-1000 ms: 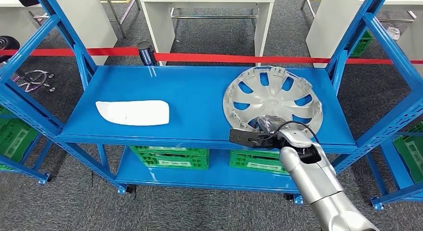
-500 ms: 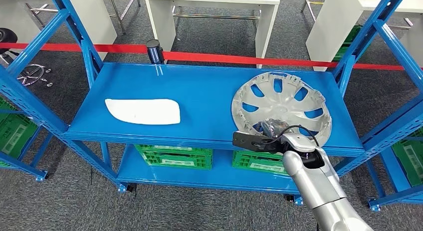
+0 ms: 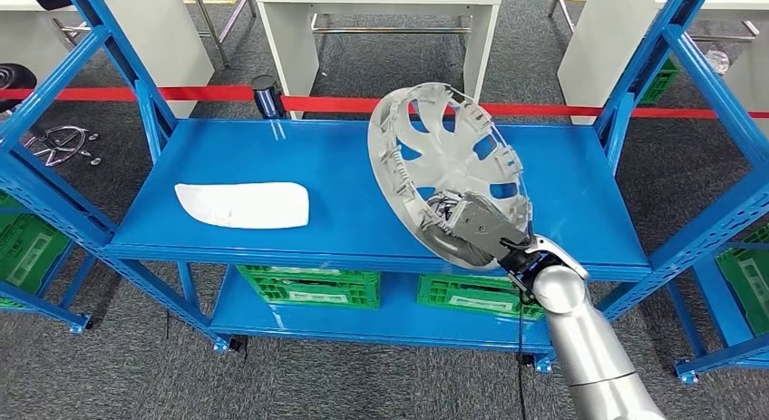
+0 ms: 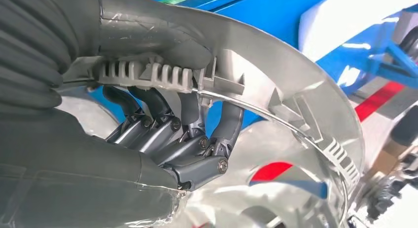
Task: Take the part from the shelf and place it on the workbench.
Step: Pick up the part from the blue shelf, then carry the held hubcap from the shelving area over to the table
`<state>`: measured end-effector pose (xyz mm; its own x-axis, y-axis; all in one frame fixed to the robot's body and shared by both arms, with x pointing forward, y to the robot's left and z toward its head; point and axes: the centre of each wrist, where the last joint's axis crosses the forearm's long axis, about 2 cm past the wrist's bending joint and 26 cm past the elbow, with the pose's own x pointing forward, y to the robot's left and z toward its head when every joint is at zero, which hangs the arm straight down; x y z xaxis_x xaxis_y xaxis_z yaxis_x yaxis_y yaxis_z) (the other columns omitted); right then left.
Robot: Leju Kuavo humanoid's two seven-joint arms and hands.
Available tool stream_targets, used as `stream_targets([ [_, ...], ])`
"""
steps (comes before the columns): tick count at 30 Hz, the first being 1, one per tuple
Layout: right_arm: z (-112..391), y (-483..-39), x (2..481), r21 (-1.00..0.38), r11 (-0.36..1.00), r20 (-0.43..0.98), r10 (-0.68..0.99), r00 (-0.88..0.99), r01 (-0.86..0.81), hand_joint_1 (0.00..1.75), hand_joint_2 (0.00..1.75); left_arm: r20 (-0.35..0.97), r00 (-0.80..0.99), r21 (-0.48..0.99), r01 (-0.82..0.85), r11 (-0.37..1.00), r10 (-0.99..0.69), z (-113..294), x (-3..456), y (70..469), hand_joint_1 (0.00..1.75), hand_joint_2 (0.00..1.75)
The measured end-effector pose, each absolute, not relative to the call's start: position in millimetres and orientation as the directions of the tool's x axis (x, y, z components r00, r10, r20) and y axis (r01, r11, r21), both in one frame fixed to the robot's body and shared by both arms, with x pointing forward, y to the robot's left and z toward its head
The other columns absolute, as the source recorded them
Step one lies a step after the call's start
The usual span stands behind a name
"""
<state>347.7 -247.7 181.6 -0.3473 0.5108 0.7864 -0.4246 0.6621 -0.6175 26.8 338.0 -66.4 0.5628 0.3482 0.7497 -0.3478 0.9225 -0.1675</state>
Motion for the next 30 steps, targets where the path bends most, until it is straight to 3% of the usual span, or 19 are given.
stream_targets([
  [6, 205.3, -243.7, 337.9, -0.309, 0.816, 0.888, 0.063, -0.456, -0.488, 1.68, 1.75, 0.759, 0.56, -0.142, -0.354, 0.924, 0.332, -63.9, 25.7, 342.0, 0.0, 1.75],
  [14, 228.9, -238.3, 327.1, -0.186, 0.815, 0.833, -0.165, -0.528, -0.548, 1.68, 1.75, 0.76, 0.551, -0.129, -0.39, 0.912, 0.344, -62.6, 25.3, 341.3, 0.0, 1.75],
  [22, 264.3, -229.3, 307.2, -0.058, 0.677, 0.686, -0.507, -0.522, -0.734, 1.68, 1.75, 0.781, 0.487, -0.13, -0.487, 0.864, 0.392, -57.0, 20.4, 346.8, 0.0, 1.75],
  [30, 294.5, -216.6, 281.0, -0.103, 0.472, 0.547, -0.709, -0.446, -0.876, 1.68, 1.75, 0.782, 0.497, -0.118, -0.472, 0.873, 0.375, -51.1, 21.5, 345.4, 0.0, 1.75],
])
